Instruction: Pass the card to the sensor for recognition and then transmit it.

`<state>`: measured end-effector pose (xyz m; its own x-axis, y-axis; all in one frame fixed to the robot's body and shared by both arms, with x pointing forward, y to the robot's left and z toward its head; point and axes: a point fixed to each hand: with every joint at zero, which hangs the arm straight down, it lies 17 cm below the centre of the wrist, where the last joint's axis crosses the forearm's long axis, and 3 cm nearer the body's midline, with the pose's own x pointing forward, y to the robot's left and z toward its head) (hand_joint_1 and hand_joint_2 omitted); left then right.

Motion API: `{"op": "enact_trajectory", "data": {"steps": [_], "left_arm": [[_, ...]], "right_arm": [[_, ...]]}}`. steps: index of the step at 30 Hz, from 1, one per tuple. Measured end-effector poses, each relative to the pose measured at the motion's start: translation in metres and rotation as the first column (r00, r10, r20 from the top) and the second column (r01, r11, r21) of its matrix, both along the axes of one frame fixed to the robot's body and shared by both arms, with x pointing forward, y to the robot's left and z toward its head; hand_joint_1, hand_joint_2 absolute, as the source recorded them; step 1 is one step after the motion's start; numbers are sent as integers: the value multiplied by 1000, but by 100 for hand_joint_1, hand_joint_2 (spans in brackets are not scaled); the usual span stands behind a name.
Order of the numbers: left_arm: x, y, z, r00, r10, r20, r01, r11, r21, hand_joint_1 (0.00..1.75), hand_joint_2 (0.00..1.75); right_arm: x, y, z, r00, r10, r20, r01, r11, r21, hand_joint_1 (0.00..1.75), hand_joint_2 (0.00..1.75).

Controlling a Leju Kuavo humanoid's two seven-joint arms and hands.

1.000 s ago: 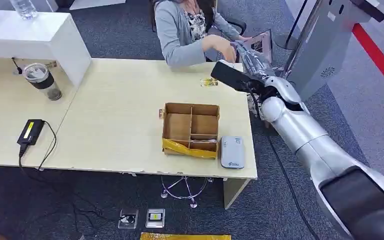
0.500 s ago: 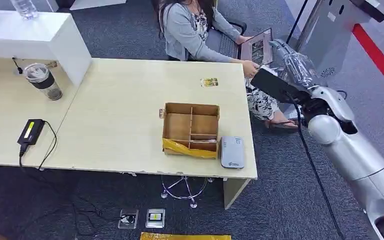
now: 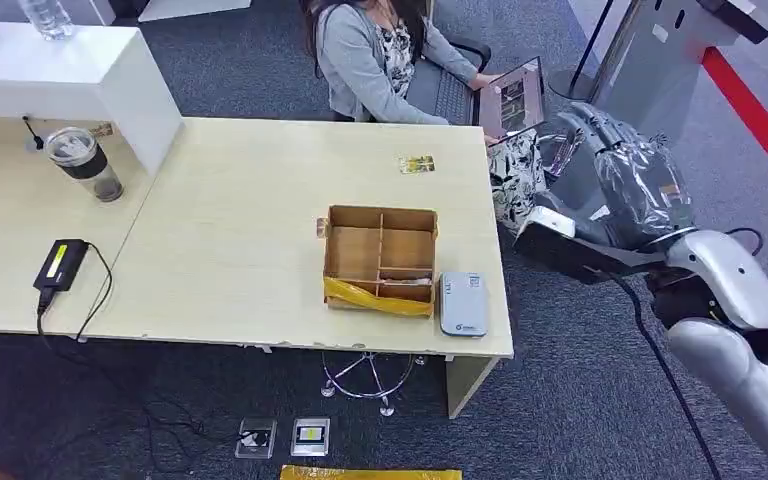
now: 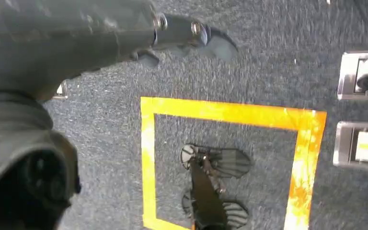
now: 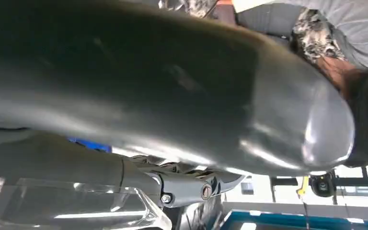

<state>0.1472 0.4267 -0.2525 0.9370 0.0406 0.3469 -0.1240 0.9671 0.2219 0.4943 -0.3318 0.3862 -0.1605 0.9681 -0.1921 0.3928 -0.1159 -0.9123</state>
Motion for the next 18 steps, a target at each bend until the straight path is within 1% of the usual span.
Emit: {"op": "enact_trajectory", "data": {"steps": [6, 7, 9, 10, 12, 15, 18], "left_arm": [[0, 0, 0, 1000, 5, 0, -5, 1000, -1, 0, 0], [0, 0, 0, 1000, 27, 0, -27, 1000, -6, 0, 0], [0, -1, -1, 999, 35, -2, -35, 999, -8, 0, 0], [0, -4, -1, 999, 34, -5, -34, 999, -13, 0, 0], [2, -7, -1, 999, 39, -5, -39, 999, -18, 0, 0], [3, -10, -2, 999, 40, -6, -40, 999, -27, 0, 0], [3, -11, -2, 999, 37, -8, -37, 999, -31, 0, 0]], "right_arm": [[-1, 0, 0, 1000, -6, -1, 6, 1000, -7, 0, 0], [-5, 0, 2, 1000, -20, 0, 20, 1000, -19, 0, 0], [-10, 2, 5, 1000, -24, 3, 24, 999, -23, 0, 0], [-16, 13, -15, 997, -30, -78, 29, 1000, -12, 0, 0], [-15, 18, -34, 990, -51, -129, 54, 998, 21, 0, 0], [-14, 23, -43, 985, -70, -155, 82, 994, 75, 0, 0], [-13, 36, -46, 985, -52, -165, 72, 990, 118, 0, 0]]}}
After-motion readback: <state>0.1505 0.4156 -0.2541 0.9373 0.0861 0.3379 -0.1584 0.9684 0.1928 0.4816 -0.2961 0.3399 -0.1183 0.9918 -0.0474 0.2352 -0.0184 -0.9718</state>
